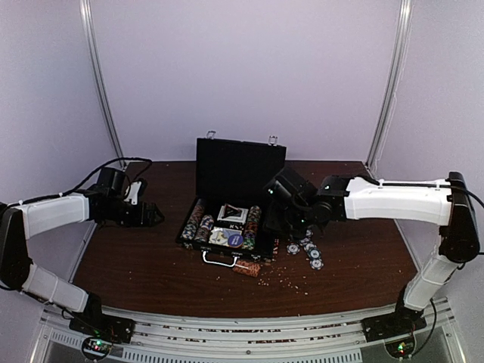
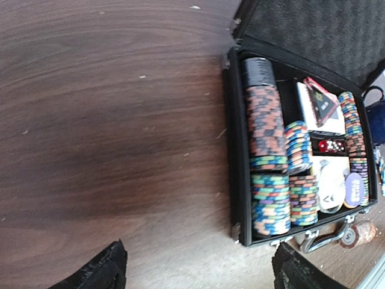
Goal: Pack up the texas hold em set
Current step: Adjust the dice in the slot, then pick up the dice from the center of the board.
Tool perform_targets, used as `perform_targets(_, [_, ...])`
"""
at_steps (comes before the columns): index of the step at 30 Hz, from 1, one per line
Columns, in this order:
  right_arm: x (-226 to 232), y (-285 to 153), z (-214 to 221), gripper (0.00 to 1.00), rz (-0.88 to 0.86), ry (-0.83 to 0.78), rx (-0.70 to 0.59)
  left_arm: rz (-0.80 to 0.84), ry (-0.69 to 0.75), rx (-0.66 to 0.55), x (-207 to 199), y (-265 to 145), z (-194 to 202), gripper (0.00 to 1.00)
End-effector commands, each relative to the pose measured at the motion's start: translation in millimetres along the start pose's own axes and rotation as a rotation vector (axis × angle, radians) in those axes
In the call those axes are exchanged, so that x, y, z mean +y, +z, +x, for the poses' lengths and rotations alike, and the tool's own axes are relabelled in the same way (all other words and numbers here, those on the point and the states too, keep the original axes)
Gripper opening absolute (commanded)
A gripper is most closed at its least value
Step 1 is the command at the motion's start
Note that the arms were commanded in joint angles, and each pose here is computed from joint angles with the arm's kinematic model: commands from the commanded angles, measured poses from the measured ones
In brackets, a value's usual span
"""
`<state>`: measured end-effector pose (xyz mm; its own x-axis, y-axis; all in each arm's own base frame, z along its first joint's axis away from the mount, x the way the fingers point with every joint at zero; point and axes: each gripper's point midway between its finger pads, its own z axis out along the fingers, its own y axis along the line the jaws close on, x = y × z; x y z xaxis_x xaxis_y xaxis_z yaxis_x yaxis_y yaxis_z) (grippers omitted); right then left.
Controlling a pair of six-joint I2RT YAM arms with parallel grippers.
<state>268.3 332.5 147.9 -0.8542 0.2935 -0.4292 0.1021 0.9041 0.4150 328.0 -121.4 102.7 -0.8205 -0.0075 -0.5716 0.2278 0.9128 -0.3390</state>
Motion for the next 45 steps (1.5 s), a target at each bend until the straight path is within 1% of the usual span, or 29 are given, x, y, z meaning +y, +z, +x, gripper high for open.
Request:
perform_targets(1, [-23,-16,4,0.49,0.063,0.031,-0.077,0.058,0.015,-0.050,-23,12,-19,0.86])
perform_targets(7, [-40,-6,6,0.44,0.143,-0.021,-0.091,0.118,-0.006,-0.076,-48,20,-48,0.86])
perform_targets(10, [-47,5,4,0.42,0.201,-0.040,-0.101,0.126,-0.002,-0.078,-54,29,-61,0.86])
perform_targets(20, [-64,45,-2,0.36,0.345,-0.076,-0.079,0.182,0.029,0.010,-63,67,-76,0.86])
perform_targets(27, [-74,63,-4,0.36,0.358,-0.044,-0.054,0.218,0.046,0.052,-66,91,-78,0.86])
perform_targets(34, [-84,72,-8,0.36,0.381,-0.019,-0.038,0.209,0.061,0.075,-65,116,-85,0.87])
perform_targets(41, [-91,85,-11,0.32,0.381,0.014,-0.023,0.234,0.047,0.100,-68,139,-87,0.86])
perform_targets(45, [-93,91,-16,0.32,0.375,0.033,-0.025,0.254,0.048,0.109,-72,146,-88,0.84])
